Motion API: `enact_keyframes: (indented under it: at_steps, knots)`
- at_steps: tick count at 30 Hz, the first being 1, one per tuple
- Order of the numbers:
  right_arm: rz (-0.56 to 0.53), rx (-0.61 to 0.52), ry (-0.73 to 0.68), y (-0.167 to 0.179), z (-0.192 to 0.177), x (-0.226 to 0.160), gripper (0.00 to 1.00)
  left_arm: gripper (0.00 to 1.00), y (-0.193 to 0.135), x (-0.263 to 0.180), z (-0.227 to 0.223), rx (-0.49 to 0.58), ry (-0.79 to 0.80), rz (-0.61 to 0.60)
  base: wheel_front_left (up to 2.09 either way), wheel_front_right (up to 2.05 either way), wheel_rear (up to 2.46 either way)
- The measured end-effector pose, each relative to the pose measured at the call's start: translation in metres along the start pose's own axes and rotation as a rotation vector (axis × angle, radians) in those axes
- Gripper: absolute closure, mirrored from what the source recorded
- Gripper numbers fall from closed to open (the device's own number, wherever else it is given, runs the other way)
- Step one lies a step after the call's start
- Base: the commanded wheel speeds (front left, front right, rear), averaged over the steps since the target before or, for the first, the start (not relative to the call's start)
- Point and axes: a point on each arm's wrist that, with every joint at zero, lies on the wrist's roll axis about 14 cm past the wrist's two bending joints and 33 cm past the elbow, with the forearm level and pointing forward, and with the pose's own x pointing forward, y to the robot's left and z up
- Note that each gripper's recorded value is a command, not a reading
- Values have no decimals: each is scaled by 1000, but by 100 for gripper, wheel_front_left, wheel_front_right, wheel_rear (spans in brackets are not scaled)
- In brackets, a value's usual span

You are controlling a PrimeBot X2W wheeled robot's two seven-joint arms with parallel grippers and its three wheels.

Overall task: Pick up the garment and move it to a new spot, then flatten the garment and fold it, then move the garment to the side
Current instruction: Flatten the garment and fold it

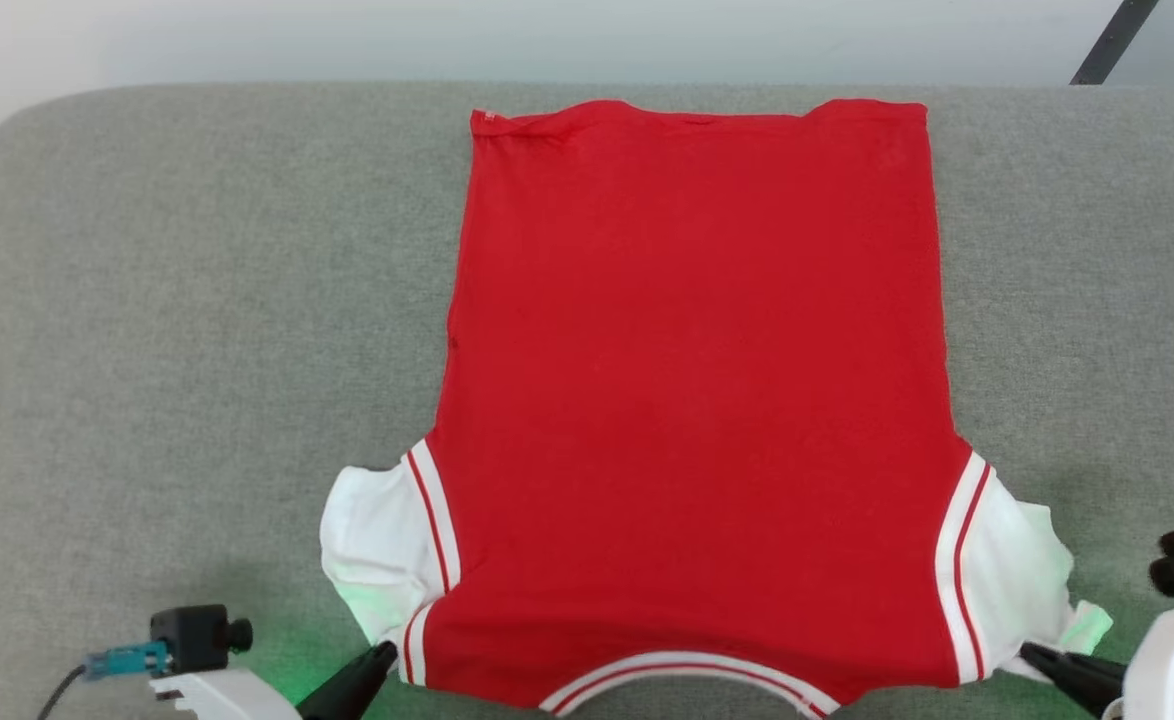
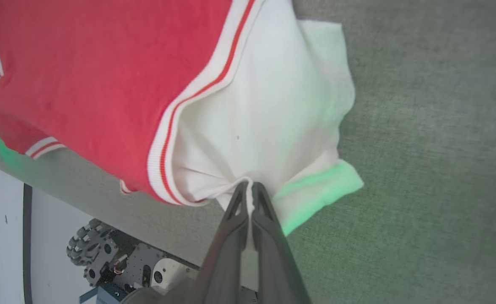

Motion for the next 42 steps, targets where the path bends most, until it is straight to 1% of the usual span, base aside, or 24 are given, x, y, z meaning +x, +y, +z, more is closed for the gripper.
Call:
enact_keyframes:
  at_steps: [3, 6, 10, 11, 12, 13, 14, 16, 19, 22, 26, 28, 30, 34, 35, 36, 37, 40, 42]
  knots:
    - [-8, -11, 40, -4, -14, 11, 100, 100, 12, 4, -8, 33, 20, 38, 0, 0, 0]
    - [-21, -27, 81, -9, -30, 21, 100, 100, 16, 9, -13, 9, 18, 46, 0, 0, 0]
    - [-37, -58, 55, -14, -29, 29, 100, 100, 19, 13, -15, 19, 22, 49, 0, 0, 0]
    - [-41, -71, 45, -15, -29, 31, 97, 100, 20, 14, -15, 23, 23, 50, 0, 0, 0]
    - [-43, -82, 33, -15, -28, 32, 68, 100, 20, 14, -15, 24, 22, 52, 0, 0, 0]
    - [-46, -86, 20, -16, -26, 32, 14, 100, 20, 15, -15, 24, 22, 50, 0, 0, 0]
    - [-50, -89, 3, -18, -23, 32, 0, 100, 20, 15, -15, 25, 22, 49, 0, 0, 0]
    - [-61, -90, -39, -21, -14, 29, 0, 100, 20, 16, -15, 32, 20, 48, 0, 0, 0]
    - [-68, -106, -123, -23, 10, 16, 0, 100, 17, 16, -13, 41, 10, 40, 0, 0, 0]
    - [-65, -113, -235, -23, 50, -8, 0, 100, 12, 16, -12, 49, 3, 22, 0, 0, 0]
    - [-99, -174, -347, -27, 106, -41, 0, 100, 6, 15, -10, 57, -8, 3, 0, 0, 0]
    - [-125, -211, -399, -27, 137, -52, 0, 100, 2, 18, -8, 65, -9, -11, 0, 0, 0]
    - [-147, -235, -436, -26, 164, -54, 0, 100, -2, 22, -6, 74, -9, -24, 0, 0, 0]
    - [-180, -268, -468, -20, 215, -36, 0, 100, -7, 30, 0, 89, -10, -44, 0, 0, 0]
    - [-186, -274, -468, -18, 226, -29, 0, 100, -8, 32, 3, 93, -12, -49, 0, 0, 0]
    - [-194, -270, -450, -15, 244, -9, 0, 100, -9, 37, 6, 101, -12, -58, 0, 0, 0]
    - [-194, -270, -450, -15, 244, -9, 0, 100, -9, 37, 6, 101, -12, -58, 0, 0, 0]
    - [-215, -256, -388, -16, 264, 23, 0, 100, -10, 44, 13, 118, -14, -68, 0, 0, 0]
    - [-245, -236, -322, -24, 271, 44, 0, 100, -11, 49, 16, 127, -11, -75, 0, 0, 0]
